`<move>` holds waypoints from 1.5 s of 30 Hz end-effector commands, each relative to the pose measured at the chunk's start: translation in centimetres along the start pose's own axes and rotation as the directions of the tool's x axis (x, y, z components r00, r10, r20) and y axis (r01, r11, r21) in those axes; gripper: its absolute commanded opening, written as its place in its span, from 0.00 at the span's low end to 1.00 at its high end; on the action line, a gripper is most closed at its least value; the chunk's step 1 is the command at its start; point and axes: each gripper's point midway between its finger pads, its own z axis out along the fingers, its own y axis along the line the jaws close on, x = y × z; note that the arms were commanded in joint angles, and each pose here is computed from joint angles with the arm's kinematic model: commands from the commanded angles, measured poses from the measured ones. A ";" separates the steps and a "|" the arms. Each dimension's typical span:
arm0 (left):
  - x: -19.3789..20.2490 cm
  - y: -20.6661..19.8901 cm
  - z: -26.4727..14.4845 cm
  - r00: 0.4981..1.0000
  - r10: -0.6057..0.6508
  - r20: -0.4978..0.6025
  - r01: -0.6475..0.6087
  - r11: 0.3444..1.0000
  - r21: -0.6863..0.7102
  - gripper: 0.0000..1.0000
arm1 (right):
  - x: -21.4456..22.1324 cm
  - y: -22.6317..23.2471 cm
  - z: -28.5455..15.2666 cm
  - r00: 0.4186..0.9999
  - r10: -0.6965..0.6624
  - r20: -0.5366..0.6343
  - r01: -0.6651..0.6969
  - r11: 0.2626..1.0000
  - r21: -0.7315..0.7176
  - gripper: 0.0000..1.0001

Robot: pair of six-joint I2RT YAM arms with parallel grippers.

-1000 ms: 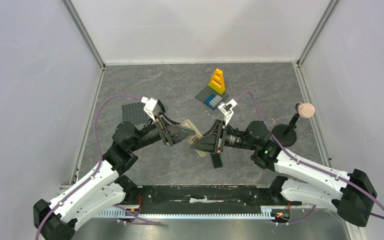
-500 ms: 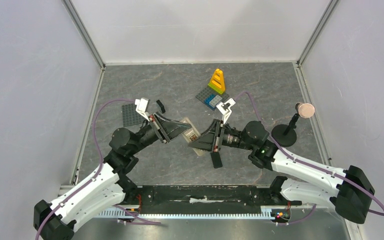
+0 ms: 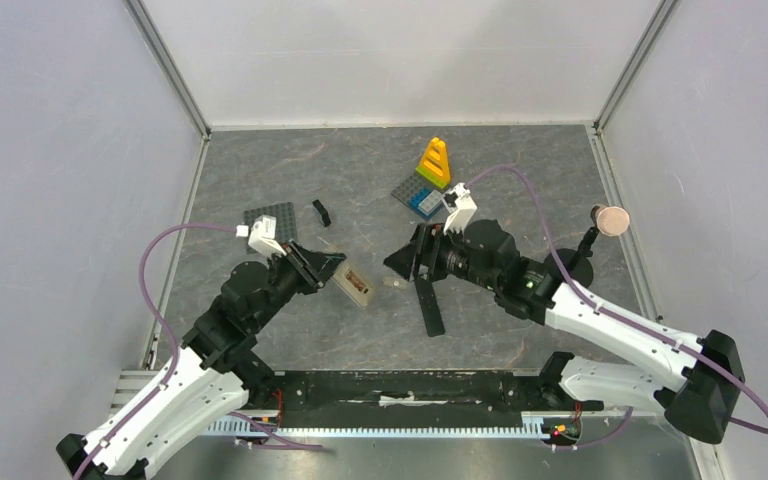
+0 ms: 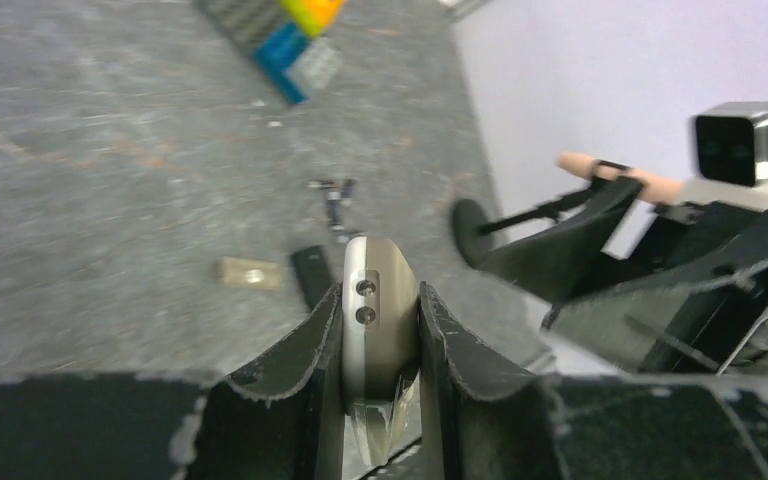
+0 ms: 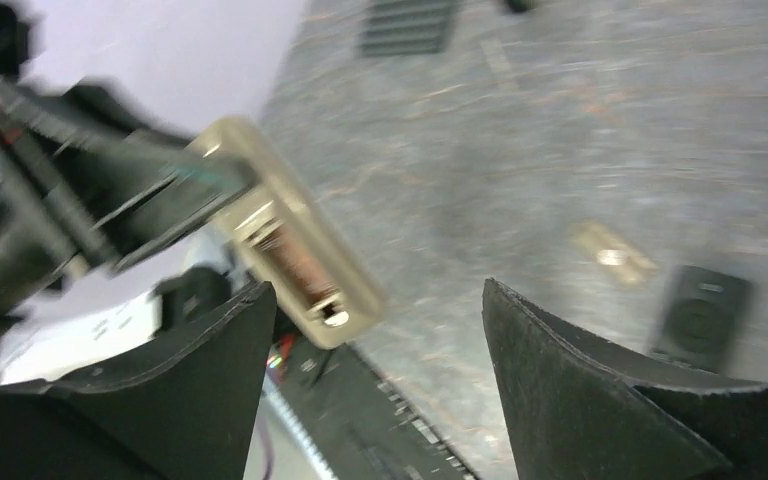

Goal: Load the batteries into the remote control

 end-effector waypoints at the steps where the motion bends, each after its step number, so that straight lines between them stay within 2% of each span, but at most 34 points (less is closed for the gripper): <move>1: -1.6 4.5 -1.2 0.993 0.104 0.059 -0.087 0.968 -0.236 0.02 | -2.2 -9.5 -1.3 0.995 -0.096 0.026 0.070 0.859 0.507 0.75; 4: -1.1 4.7 -1.1 0.993 0.115 0.042 -0.102 0.967 -0.231 0.02 | -2.4 -13.1 -1.5 0.992 -0.123 -0.014 0.104 0.770 0.629 0.67; 7: -0.9 4.6 -0.8 0.991 0.132 0.028 -0.122 0.968 -0.219 0.02 | -2.1 -16.0 -1.6 0.992 -0.110 -0.062 0.123 0.717 0.687 0.64; 12: -0.4 4.7 -0.3 0.989 0.149 -0.003 -0.146 0.965 -0.218 0.02 | -1.6 -20.3 -1.6 0.976 -0.143 -0.162 0.216 0.634 0.743 0.63; 16: 0.1 4.7 0.1 0.988 0.148 -0.030 -0.151 0.965 -0.212 0.02 | -1.9 -22.8 -1.2 0.972 -0.146 -0.182 0.233 0.596 0.769 0.60; 20: 0.6 4.8 0.4 0.989 0.138 -0.042 -0.144 0.967 -0.211 0.02 | -1.8 -24.1 0.1 0.978 -0.107 -0.180 0.207 0.601 0.772 0.49; 23: 0.8 5.0 0.6 0.989 0.136 -0.050 -0.144 0.967 -0.212 0.02 | -1.1 -24.6 1.4 0.974 -0.086 -0.208 0.217 0.611 0.761 0.44; 29: 1.1 5.2 0.7 0.989 0.136 -0.055 -0.145 0.965 -0.218 0.02 | 0.2 -24.7 2.8 0.964 -0.082 -0.253 0.242 0.660 0.711 0.45; 37: 1.4 5.4 1.2 0.988 0.136 -0.068 -0.147 0.964 -0.219 0.02 | 1.1 -25.9 4.1 0.957 -0.058 -0.284 0.251 0.655 0.713 0.42; 45: 1.4 5.6 1.2 0.988 0.137 -0.066 -0.149 0.964 -0.222 0.02 | 2.0 -26.8 4.5 0.965 0.001 -0.264 0.203 0.635 0.745 0.39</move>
